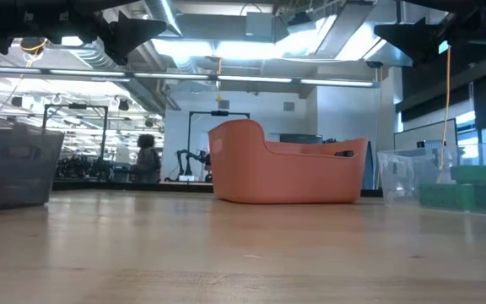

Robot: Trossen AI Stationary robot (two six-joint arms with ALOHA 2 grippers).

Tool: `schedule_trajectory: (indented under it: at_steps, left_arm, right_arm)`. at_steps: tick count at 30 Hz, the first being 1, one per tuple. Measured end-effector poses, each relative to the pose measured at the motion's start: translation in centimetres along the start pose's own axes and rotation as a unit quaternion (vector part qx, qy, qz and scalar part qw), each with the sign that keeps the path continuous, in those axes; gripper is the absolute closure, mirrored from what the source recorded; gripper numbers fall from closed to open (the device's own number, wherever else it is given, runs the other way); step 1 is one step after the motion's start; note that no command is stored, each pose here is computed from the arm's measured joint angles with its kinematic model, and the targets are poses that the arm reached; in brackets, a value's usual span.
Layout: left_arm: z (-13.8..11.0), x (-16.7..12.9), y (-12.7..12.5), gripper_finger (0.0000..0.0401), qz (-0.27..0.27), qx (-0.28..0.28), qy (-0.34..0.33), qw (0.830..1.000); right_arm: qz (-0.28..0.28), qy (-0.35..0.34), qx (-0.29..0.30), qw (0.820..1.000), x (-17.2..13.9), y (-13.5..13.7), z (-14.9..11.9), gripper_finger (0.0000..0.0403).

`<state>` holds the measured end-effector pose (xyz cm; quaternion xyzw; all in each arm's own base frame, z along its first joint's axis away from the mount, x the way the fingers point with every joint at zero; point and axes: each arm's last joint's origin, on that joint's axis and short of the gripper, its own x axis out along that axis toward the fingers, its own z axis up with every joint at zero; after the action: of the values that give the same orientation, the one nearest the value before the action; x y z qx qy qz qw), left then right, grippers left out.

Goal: Sort & place blocks by color
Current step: Return to Home Position

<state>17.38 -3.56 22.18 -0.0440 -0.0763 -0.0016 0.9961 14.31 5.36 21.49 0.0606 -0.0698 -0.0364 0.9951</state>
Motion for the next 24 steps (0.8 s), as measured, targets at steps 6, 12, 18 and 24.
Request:
schedule_trajectory:
  at_steps: [6, 12, 18, 24]
  left_arm:
    - [-0.01, 0.0, 0.0, 0.0112, 0.0, 0.0, 0.0, 1.0]
    - [-0.01, 0.0, 0.0, 0.0112, 0.0, 0.0, 0.0, 1.0]
    - [-0.01, 0.0, 0.01, 0.0112, 0.0, 0.0, 0.001, 1.0]
    - [0.1, -0.72, 0.19, 0.0115, 0.003, 0.033, 0.021, 0.999]
  right_arm:
    - [0.0, 0.0, 0.0, 1.0, 0.0, 0.0, 0.0, 0.0089]
    - [0.0, 0.0, -0.001, 1.0, 0.0, 0.0, -0.01, 0.0089]
    - [0.0, 0.0, -0.002, 1.0, 0.0, 0.0, -0.01, 0.0089]
    - [0.0, 0.001, 0.0, 1.0, 0.0, 0.0, -0.03, 0.0089]
